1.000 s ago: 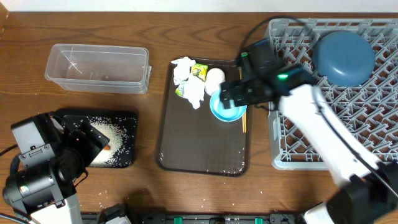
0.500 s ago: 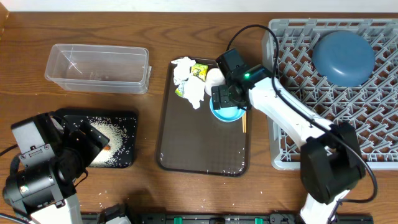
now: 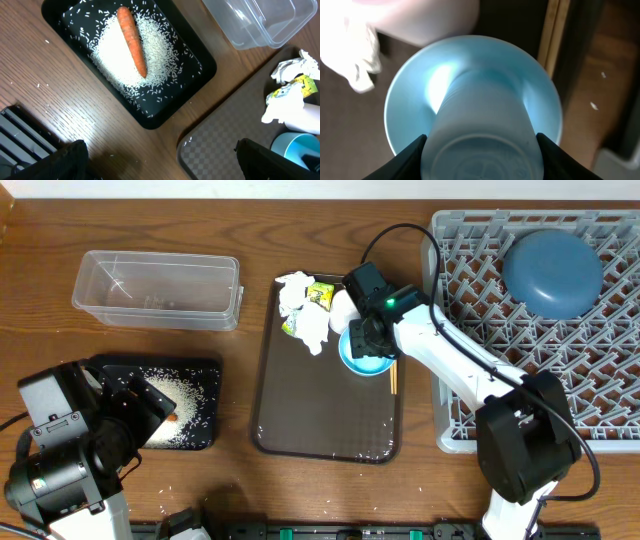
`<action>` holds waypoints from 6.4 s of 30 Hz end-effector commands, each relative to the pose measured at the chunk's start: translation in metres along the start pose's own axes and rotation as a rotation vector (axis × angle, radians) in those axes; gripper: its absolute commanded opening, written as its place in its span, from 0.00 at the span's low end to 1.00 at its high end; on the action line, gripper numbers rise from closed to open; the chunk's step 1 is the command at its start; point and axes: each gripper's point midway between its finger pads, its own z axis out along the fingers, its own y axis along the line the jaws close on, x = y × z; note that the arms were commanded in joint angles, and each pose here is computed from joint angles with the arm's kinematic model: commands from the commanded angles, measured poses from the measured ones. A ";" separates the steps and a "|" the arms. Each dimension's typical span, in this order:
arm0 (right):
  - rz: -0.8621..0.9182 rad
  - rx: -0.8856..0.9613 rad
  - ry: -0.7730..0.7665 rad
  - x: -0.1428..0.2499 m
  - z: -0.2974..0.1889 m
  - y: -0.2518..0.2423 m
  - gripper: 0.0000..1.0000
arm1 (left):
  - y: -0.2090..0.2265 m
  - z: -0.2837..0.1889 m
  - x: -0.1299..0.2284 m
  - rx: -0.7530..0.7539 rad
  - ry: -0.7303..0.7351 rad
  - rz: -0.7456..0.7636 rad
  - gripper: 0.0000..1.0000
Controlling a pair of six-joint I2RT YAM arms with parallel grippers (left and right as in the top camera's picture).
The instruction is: Sort waste into correct bins and load items into the dishwasher rack
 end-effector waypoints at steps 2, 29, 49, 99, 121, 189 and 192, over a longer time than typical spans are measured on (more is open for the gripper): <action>0.029 -0.039 -0.167 -0.039 -0.078 -0.012 0.48 | 0.003 0.001 0.000 -0.015 -0.001 0.006 0.96; 0.801 0.270 -0.292 -0.021 -0.150 -0.406 0.58 | 0.003 0.001 0.000 -0.015 -0.001 0.006 0.97; 0.832 0.146 -0.185 -0.009 -0.124 -0.396 0.87 | 0.003 0.001 0.000 -0.015 -0.001 0.006 0.97; -0.043 -0.189 -0.215 -0.098 0.027 0.052 0.96 | 0.003 0.001 0.000 -0.015 -0.001 0.006 0.96; -0.045 -0.162 -0.185 -0.089 0.030 0.050 0.78 | 0.003 0.001 0.000 -0.015 -0.001 0.006 0.97; 0.689 0.163 -0.241 -0.013 -0.170 -0.350 0.51 | 0.003 0.001 0.000 -0.015 -0.001 0.006 0.97; 0.690 0.155 -0.207 -0.006 -0.149 -0.349 0.52 | 0.003 0.001 0.000 -0.015 -0.001 0.006 0.97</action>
